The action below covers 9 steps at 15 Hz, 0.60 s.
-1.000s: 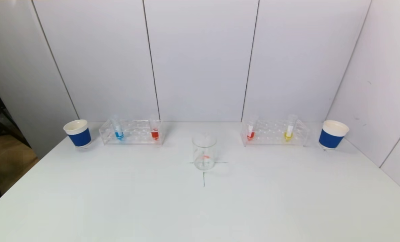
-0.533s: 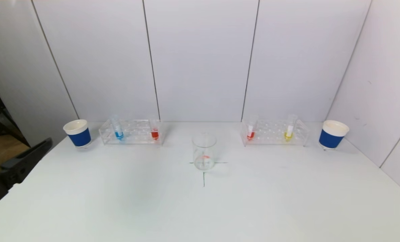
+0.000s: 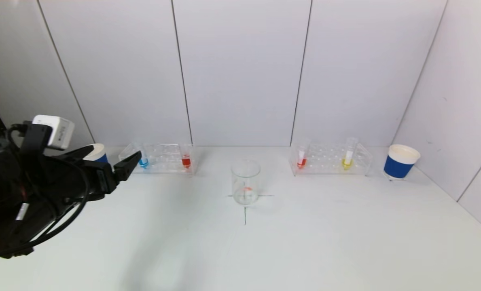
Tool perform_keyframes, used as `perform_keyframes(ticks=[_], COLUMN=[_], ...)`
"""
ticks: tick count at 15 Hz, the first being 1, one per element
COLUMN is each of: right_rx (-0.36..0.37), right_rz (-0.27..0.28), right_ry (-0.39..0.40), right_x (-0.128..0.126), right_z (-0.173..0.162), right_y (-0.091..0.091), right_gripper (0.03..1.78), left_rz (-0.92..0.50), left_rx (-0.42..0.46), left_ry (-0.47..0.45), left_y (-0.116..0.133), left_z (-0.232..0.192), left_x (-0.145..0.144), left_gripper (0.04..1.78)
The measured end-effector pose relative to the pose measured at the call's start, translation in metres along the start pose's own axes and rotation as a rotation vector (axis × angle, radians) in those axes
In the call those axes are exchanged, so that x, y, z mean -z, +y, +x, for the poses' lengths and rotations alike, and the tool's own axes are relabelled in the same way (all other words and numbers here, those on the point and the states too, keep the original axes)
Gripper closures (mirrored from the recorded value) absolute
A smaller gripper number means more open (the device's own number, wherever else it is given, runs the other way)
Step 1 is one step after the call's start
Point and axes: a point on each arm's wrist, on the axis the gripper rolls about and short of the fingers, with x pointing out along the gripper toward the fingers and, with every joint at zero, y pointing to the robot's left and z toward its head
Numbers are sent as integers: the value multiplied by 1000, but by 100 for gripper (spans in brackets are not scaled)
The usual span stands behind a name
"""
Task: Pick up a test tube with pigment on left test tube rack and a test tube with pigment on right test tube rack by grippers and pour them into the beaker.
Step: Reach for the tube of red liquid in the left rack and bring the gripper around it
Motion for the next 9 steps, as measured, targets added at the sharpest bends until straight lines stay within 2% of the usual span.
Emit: perform_keyframes(ticks=[9], right_rx=[0], right_rz=[0], right_ry=[1], right_x=[0], right_z=[0], right_y=[0], right_gripper=[10], left_rz=[-11], left_rx=[-29], left_ry=[-74], left_y=[-52], left_z=[109], left_x=[58], left_gripper=[6])
